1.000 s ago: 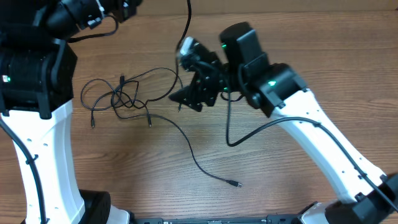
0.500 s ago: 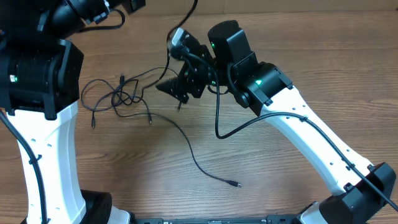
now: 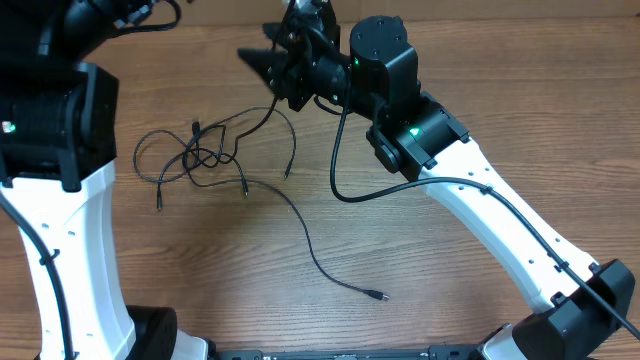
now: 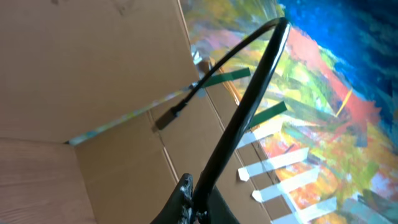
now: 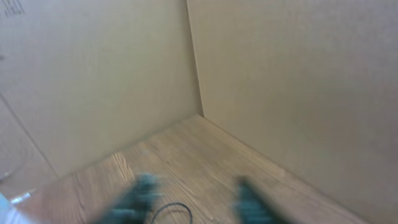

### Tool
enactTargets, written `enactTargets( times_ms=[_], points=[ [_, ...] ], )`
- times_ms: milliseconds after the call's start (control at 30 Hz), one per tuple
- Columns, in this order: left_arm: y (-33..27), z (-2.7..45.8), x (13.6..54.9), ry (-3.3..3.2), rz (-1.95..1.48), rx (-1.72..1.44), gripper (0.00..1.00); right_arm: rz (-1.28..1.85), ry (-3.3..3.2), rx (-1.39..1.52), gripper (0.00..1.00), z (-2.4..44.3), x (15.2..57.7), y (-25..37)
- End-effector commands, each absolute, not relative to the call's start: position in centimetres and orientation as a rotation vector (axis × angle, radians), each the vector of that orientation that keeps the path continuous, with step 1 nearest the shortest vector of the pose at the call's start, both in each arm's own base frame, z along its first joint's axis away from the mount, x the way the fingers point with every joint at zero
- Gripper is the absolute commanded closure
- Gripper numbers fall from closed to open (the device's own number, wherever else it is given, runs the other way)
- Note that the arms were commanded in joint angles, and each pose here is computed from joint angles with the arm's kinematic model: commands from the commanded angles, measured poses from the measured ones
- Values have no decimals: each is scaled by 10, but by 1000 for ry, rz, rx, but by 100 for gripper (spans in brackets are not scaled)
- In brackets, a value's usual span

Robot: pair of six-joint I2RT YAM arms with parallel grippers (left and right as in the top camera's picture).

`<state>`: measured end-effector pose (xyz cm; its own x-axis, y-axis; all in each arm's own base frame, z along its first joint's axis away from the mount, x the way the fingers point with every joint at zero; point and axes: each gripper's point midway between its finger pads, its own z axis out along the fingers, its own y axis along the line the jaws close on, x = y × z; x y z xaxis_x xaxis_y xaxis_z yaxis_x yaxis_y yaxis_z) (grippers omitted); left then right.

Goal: Untangle cables

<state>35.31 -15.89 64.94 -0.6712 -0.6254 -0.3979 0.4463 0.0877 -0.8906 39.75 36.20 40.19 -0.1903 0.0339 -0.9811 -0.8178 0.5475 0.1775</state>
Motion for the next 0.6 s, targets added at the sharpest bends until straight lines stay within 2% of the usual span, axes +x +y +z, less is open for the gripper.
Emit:
enactTargets(
  times_ms=[0,33,67,100,200,233,367,500,567],
  points=[
    [-158,660,335,1549,-1685,-99,96,896,1658,-608,96,389,408,359],
    [-163,658,328,1546,-1615,41,96,872,1724,-536,96,379,419,346],
    [-165,658,324,1533,-1561,120,86,867,1736,-525,96,378,421,342],
    [-168,655,320,1509,-1462,251,1,850,1771,-482,96,375,429,325],
    [-168,629,321,1532,-1241,405,0,794,1846,-390,96,370,445,278],
    [-159,610,331,1588,-1097,385,0,741,1893,-321,96,367,453,240],
    [-116,554,356,1777,-640,270,0,613,1938,-169,96,376,462,152],
    [-101,511,358,1931,-387,307,0,479,1904,-90,96,420,451,77],
    [-107,498,356,1970,-345,363,0,435,1838,-52,96,467,438,52]
  ],
)
